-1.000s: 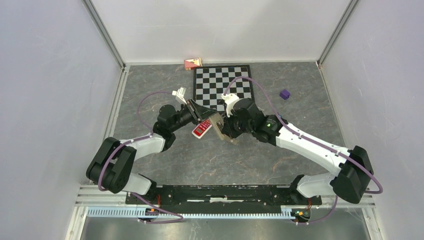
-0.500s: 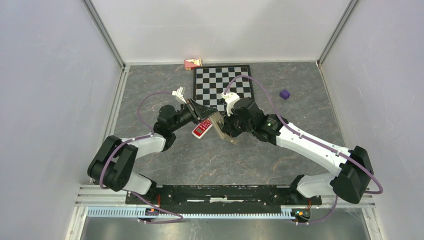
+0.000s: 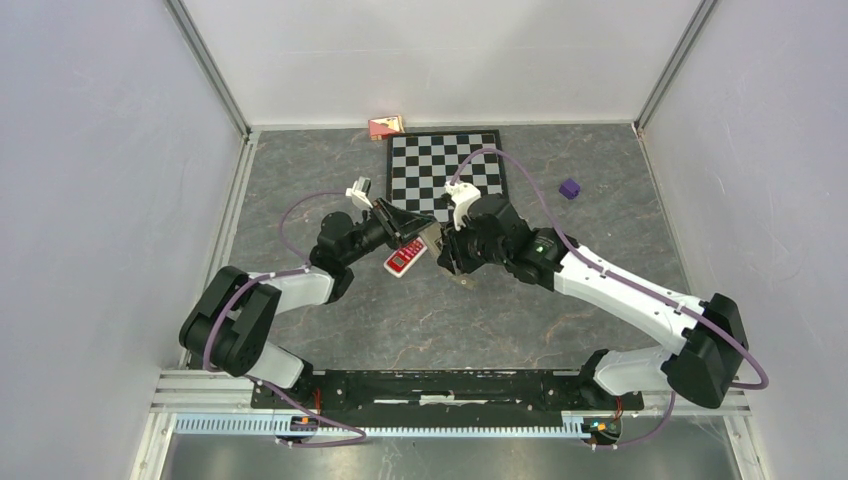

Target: Load the batteries into the remote control

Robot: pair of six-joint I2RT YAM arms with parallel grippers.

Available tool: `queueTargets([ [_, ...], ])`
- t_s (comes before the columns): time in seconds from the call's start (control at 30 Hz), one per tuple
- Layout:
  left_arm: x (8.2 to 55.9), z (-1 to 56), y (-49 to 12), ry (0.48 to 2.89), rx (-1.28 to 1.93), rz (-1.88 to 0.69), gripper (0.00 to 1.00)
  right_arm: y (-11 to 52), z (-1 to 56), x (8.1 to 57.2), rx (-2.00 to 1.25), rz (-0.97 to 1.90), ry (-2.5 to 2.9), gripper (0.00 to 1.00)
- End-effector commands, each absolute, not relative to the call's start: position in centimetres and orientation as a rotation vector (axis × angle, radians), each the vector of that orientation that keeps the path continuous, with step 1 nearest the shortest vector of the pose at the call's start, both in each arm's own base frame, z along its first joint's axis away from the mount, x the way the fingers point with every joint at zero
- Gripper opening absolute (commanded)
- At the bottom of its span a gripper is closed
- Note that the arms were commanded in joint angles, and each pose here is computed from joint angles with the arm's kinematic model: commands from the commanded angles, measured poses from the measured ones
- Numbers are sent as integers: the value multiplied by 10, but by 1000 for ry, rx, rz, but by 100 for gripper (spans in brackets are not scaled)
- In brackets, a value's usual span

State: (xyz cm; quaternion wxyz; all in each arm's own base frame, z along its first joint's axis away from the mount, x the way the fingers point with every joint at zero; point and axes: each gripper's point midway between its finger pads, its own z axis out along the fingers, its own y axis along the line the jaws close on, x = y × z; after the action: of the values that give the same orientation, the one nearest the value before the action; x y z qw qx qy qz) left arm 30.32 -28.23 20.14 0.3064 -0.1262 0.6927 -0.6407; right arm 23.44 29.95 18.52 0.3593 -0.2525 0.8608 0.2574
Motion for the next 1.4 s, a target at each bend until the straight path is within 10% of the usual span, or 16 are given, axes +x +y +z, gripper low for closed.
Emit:
queueTargets([
  [0.0,297,232,-288,1734,-323,-1820,2,303,227,246,-550,725,2122,39],
  [0.77,297,287,-282,1612,-430,-1943,2,244,306,248,56,906,1818,96],
  [1.37,302,325,-264,1473,-616,-2000,2,257,309,222,300,1437,1573,87],
])
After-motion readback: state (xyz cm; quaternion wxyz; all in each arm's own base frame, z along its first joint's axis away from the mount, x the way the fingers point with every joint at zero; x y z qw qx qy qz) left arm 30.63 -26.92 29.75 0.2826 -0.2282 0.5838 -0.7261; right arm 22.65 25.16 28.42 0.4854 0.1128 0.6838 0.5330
